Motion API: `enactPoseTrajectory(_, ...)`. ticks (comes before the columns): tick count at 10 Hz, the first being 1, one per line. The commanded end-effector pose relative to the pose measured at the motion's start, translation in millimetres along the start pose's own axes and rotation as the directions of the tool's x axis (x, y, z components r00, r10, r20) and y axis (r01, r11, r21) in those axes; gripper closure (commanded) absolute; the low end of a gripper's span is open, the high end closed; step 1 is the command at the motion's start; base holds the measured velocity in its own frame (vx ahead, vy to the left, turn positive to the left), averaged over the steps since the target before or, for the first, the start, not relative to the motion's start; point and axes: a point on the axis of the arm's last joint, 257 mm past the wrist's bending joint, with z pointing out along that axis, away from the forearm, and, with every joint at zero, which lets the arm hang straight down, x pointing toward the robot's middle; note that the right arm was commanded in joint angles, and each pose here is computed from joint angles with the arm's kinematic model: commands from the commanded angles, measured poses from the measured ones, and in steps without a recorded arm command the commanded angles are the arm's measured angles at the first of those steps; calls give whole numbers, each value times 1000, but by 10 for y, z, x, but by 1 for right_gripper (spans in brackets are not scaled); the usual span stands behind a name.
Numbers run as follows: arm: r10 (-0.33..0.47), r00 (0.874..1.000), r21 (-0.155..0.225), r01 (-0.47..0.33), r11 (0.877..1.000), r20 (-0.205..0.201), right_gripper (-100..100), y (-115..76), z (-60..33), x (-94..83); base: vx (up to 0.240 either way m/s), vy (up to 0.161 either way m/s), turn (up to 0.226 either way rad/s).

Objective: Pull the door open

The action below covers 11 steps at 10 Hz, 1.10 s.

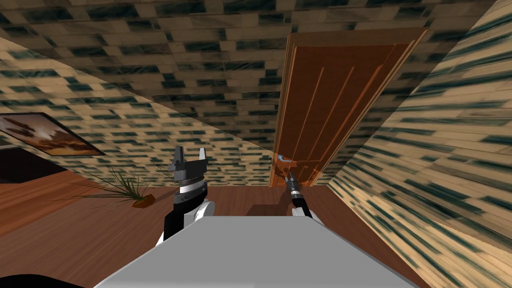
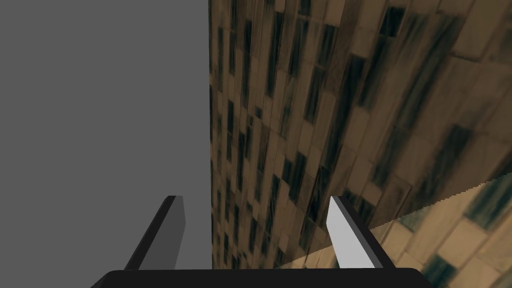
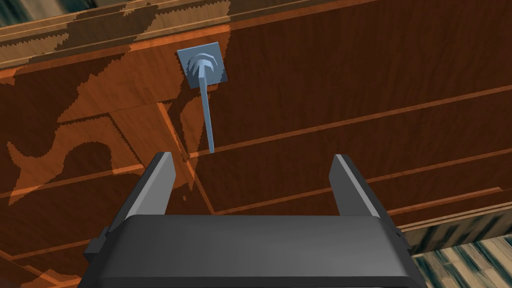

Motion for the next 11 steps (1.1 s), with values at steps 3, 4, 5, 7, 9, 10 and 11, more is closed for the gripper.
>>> enactPoseTrajectory(3, -5, 1000, 27, 5, 1000, 5, -100, -132, -27, -73, 69, -70, 69)
enactPoseTrajectory(4, -7, 1000, 33, 7, 999, 7, -100, -165, -32, -91, 72, -81, 63)
enactPoseTrajectory(5, -8, 1000, 40, 8, 999, 8, -100, -197, -37, -110, 72, -73, 56)
enactPoseTrajectory(7, -14, 1000, 59, 13, 998, 13, -100, -289, -55, -168, 78, -86, 71)
enactPoseTrajectory(9, -17, 1000, 69, 16, 997, 15, -100, -335, -66, -200, 76, -82, 63)
enactPoseTrajectory(10, -19, 1000, 74, 18, 997, 17, -100, -357, -71, -217, 64, -51, 43)
enactPoseTrajectory(11, -21, 1000, 79, 19, 997, 18, -100, -379, -77, -233, 51, -45, 39)
